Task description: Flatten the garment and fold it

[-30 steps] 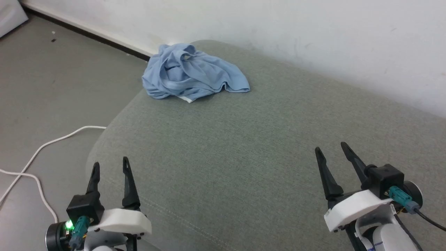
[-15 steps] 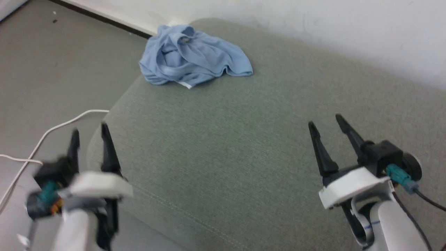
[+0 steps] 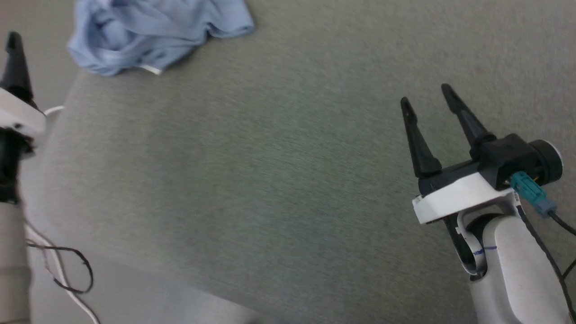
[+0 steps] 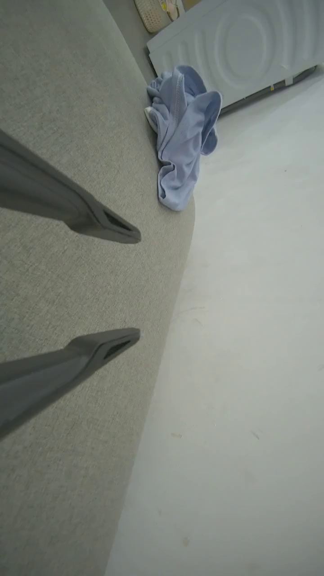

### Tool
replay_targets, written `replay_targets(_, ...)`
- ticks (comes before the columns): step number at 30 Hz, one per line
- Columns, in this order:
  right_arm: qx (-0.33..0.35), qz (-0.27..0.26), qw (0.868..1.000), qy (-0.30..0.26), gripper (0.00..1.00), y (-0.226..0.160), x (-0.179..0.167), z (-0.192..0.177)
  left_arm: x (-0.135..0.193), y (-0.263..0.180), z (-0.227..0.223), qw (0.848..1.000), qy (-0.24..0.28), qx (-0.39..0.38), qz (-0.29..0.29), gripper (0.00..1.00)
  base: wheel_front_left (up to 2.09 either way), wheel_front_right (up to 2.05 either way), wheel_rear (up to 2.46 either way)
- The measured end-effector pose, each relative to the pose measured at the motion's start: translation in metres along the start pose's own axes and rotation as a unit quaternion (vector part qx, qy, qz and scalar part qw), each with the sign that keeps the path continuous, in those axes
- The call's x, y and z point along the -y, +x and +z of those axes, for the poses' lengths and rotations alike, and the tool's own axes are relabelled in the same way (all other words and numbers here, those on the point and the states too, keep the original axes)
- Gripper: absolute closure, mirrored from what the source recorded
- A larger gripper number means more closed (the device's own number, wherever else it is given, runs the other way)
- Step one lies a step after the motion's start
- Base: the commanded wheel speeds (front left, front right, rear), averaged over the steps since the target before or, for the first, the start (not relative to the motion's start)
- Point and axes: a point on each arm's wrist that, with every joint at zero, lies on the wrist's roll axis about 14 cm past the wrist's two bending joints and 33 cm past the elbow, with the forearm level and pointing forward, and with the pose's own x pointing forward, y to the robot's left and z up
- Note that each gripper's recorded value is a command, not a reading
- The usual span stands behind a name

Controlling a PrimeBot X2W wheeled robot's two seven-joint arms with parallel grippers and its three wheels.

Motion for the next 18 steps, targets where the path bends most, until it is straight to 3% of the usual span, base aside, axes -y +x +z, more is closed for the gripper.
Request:
replay_targets(10,-0.053,-0.081,0.995,0.016,0.0,-0.022,0.069,-0.065,0.043,0.085,-0.081,0.987,-0.033,-0.159,-0.016,0.0,0.0,0.0,0.0)
replay_targets(14,-0.054,-0.098,0.994,0.02,0.0,-0.027,0.083,-0.075,0.056,0.095,-0.143,0.966,-0.036,-0.255,-0.001,0.0,0.0,0.0,0.0)
replay_targets(16,-0.051,-0.108,0.993,0.02,0.0,-0.03,0.09,-0.077,0.063,0.092,-0.176,0.949,-0.042,-0.313,0.006,0.0,0.0,0.0,0.0)
replay_targets(18,-0.048,-0.118,0.992,0.021,0.0,-0.034,0.098,-0.078,0.067,0.095,-0.188,0.938,-0.043,-0.344,0.009,0.0,0.0,0.0,0.0)
